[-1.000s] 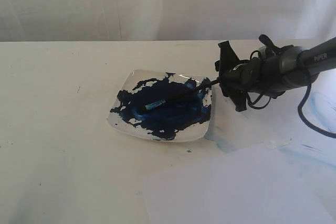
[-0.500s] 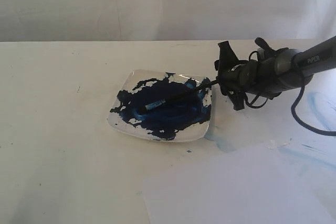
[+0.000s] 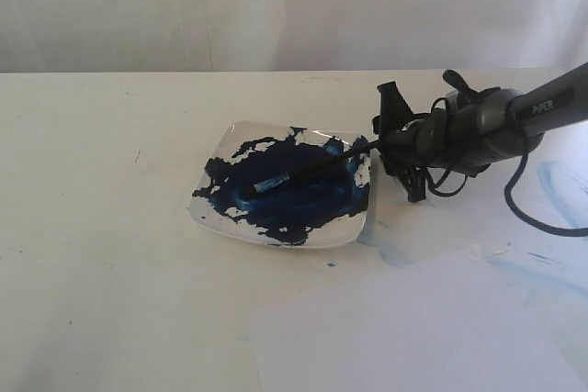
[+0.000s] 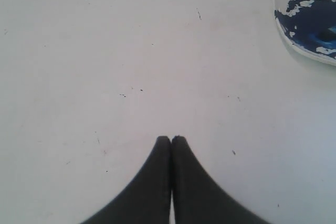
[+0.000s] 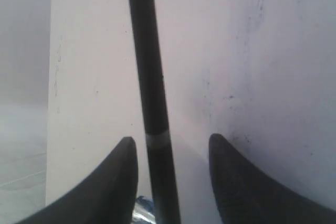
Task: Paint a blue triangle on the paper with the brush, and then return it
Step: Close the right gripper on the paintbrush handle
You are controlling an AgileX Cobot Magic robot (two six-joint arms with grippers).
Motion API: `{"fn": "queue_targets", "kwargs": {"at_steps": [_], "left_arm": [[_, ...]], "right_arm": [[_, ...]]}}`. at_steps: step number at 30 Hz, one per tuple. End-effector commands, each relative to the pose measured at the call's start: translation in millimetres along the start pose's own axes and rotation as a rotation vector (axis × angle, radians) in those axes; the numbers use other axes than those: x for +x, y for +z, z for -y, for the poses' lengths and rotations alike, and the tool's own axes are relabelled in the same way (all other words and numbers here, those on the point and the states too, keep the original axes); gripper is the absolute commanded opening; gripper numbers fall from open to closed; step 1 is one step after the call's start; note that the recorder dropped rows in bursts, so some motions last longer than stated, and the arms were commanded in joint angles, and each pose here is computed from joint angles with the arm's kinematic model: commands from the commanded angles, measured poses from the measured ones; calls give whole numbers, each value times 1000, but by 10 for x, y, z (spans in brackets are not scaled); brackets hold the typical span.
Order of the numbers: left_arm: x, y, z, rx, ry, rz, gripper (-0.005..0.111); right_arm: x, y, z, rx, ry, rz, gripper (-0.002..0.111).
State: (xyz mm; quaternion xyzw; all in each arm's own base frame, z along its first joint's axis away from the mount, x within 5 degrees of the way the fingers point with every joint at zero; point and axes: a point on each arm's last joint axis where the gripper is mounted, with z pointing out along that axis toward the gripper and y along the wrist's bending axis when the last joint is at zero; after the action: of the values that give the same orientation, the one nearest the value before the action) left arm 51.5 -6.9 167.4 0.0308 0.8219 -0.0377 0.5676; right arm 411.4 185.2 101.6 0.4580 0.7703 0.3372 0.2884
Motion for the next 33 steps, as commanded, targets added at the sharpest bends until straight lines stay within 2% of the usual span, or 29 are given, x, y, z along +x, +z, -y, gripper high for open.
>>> {"fn": "queue_targets", "kwargs": {"at_steps": [1, 5, 13, 33], "left_arm": [[10, 2, 3, 5, -3, -1, 0], [10, 2, 3, 5, -3, -1, 0], [10, 2, 3, 5, -3, -1, 0], [10, 2, 3, 5, -3, -1, 0]], "right_arm": [[-28, 7, -11, -7, -7, 6, 41], [-29, 11, -9, -10, -7, 8, 40], [-27, 35, 19, -8, -8, 12, 26], [-34, -2, -45, -35, 0, 19, 7]]}}
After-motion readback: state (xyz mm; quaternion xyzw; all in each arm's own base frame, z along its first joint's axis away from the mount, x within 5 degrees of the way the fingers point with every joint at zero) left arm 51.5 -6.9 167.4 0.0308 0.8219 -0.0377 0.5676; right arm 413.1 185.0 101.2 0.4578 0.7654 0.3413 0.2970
